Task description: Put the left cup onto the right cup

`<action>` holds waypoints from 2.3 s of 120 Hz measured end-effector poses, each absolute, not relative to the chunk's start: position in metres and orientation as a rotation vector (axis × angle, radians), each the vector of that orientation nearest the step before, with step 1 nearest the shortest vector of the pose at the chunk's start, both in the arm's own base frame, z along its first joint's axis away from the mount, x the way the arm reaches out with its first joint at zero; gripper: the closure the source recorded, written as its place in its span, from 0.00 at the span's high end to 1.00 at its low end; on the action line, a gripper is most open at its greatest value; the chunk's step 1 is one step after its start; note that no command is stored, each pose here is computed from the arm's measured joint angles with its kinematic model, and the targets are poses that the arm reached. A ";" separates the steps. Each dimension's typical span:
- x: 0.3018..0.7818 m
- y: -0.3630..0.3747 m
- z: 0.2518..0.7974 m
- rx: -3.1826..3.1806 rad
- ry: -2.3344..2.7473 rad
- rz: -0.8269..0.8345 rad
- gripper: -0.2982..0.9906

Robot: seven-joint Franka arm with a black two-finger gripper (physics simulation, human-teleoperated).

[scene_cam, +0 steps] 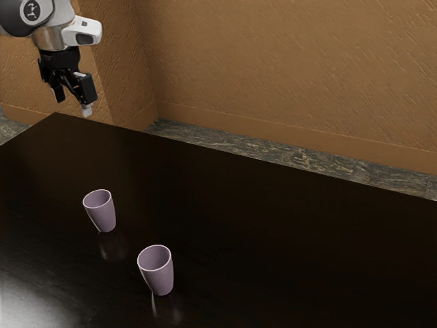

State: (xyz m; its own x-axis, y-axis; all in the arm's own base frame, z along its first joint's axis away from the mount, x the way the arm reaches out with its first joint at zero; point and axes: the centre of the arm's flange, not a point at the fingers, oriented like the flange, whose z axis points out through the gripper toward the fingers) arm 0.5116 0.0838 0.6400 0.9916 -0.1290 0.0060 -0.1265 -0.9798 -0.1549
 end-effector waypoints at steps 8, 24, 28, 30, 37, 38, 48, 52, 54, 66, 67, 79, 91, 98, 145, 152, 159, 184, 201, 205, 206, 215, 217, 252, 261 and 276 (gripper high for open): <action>0.512 0.084 0.640 -2.980 0.189 -0.024 0.77; 0.512 0.084 0.638 -2.982 0.185 -0.020 0.77; 0.511 0.083 0.637 -2.982 0.184 -0.016 0.77; 0.511 0.083 0.636 -2.983 0.184 -0.012 0.77; 0.511 0.083 0.632 -2.985 0.183 -0.001 0.77; 0.511 0.083 0.632 -2.986 0.182 0.000 0.77; 0.513 0.084 0.627 -2.988 0.177 0.014 0.77; 0.514 0.084 0.623 -2.990 0.176 0.024 0.77; 0.514 0.084 0.620 -2.992 0.174 0.031 0.77; 0.518 0.086 0.608 -2.998 0.166 0.063 0.77; 0.518 0.086 0.607 -2.998 0.165 0.066 0.77; 0.521 0.087 0.585 -3.003 0.161 0.124 0.77; 0.522 0.089 0.564 -3.005 0.159 0.157 0.77; 0.524 0.089 0.551 -3.009 0.158 0.173 0.77; 0.514 0.102 0.478 -3.092 0.034 0.235 0.77; 0.515 0.104 0.470 -3.102 0.012 0.235 0.77; 0.518 0.107 0.461 -3.119 -0.022 0.235 0.77; 0.523 0.130 0.435 -3.162 -0.157 0.246 0.77; 0.524 0.145 0.420 -3.164 -0.221 0.264 0.77; 0.525 0.148 0.417 -3.163 -0.231 0.265 0.77; 0.525 0.148 0.417 -3.162 -0.233 0.265 0.77; 0.528 0.151 0.409 -3.160 -0.246 0.264 0.77; 0.528 0.151 0.408 -3.159 -0.247 0.262 0.77; 0.543 0.156 0.384 -3.160 -0.279 0.193 0.77; 0.547 0.156 0.382 -3.162 -0.287 0.165 0.77; 0.552 0.157 0.376 -3.160 -0.295 0.132 0.77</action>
